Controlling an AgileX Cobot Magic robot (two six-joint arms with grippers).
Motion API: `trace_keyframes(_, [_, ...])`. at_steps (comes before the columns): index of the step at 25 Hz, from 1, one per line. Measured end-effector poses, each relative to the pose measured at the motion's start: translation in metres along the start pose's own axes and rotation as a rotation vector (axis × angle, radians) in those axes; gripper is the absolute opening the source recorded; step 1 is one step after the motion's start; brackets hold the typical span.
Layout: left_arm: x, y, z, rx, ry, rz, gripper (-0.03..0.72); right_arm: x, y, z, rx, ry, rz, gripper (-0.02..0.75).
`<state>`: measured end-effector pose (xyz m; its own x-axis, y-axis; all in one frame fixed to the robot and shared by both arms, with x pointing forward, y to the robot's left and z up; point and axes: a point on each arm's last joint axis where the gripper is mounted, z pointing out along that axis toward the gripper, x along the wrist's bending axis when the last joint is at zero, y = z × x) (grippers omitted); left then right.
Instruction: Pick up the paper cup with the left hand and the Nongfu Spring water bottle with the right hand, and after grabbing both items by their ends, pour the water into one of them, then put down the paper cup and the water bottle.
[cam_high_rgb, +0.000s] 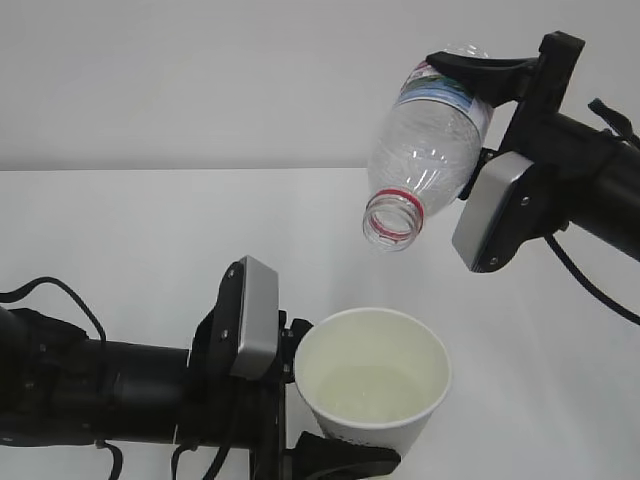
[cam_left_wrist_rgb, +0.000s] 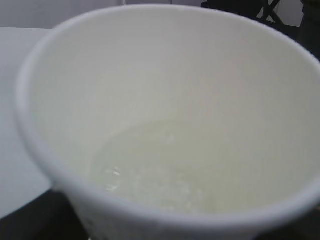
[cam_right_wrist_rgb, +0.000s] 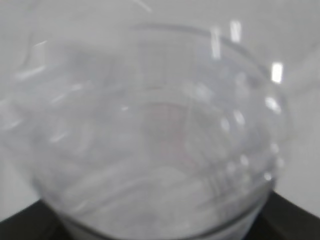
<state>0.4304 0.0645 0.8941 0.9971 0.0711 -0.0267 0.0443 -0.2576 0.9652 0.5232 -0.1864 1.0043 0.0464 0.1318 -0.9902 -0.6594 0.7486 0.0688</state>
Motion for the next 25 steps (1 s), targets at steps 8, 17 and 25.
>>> trace_keyframes(8, [0.0009, 0.0004, 0.0000, -0.005, 0.010, -0.006, 0.570, 0.0003, 0.0007, 0.0000, -0.008, 0.003, -0.006, 0.483])
trace_keyframes(17, [0.0009, 0.0004, 0.0000, -0.005, 0.010, -0.006, 0.570, 0.0003, 0.0007, 0.0000, -0.008, 0.003, -0.014, 0.483])
trace_keyframes(25, [0.0009, 0.0004, 0.0000, -0.005, 0.010, -0.006, 0.570, 0.0003, 0.0007, 0.0000, -0.008, 0.003, -0.028, 0.483])
